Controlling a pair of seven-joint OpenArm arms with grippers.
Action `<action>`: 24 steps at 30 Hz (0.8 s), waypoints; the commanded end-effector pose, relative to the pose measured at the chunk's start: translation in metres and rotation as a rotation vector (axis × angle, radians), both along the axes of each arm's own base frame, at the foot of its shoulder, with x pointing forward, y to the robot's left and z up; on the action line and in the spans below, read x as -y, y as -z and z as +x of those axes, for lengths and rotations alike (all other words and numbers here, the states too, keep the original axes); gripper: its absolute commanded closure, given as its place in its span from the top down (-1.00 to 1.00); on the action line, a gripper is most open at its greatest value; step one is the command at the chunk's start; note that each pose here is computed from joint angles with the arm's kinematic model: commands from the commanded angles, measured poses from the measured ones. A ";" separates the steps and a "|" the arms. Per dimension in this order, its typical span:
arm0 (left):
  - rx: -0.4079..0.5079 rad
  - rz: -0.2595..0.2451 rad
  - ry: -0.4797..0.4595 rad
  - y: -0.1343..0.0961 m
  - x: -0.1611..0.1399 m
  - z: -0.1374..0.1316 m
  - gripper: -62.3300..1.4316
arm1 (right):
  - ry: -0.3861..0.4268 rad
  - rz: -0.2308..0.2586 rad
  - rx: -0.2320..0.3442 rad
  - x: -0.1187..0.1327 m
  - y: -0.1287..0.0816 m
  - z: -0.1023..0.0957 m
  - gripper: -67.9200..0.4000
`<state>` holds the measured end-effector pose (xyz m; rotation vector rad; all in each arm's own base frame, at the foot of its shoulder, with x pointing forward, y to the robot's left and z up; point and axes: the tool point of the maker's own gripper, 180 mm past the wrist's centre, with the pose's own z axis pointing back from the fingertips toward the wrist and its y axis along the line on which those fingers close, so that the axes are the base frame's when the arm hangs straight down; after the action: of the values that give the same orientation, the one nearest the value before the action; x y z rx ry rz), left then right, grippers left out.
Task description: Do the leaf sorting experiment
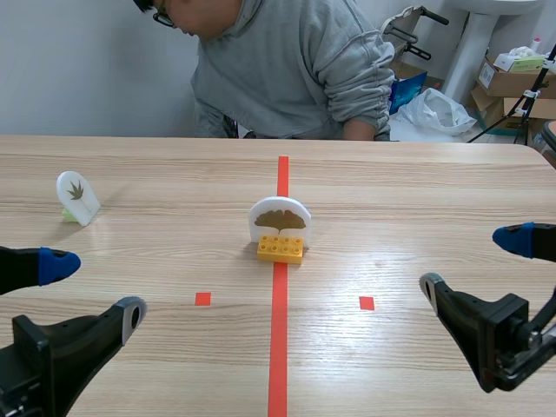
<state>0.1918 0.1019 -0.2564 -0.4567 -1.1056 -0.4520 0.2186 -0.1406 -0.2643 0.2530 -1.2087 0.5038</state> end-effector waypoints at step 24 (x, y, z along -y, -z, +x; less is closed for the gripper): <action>0.070 0.219 0.214 0.058 -0.009 0.102 0.84 | -0.003 0.009 0.037 -0.001 -0.010 0.005 0.66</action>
<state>0.2827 0.1224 -0.3309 -0.3471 -0.9981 -0.7650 0.2185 -0.1408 -0.2649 0.2515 -1.2057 0.5045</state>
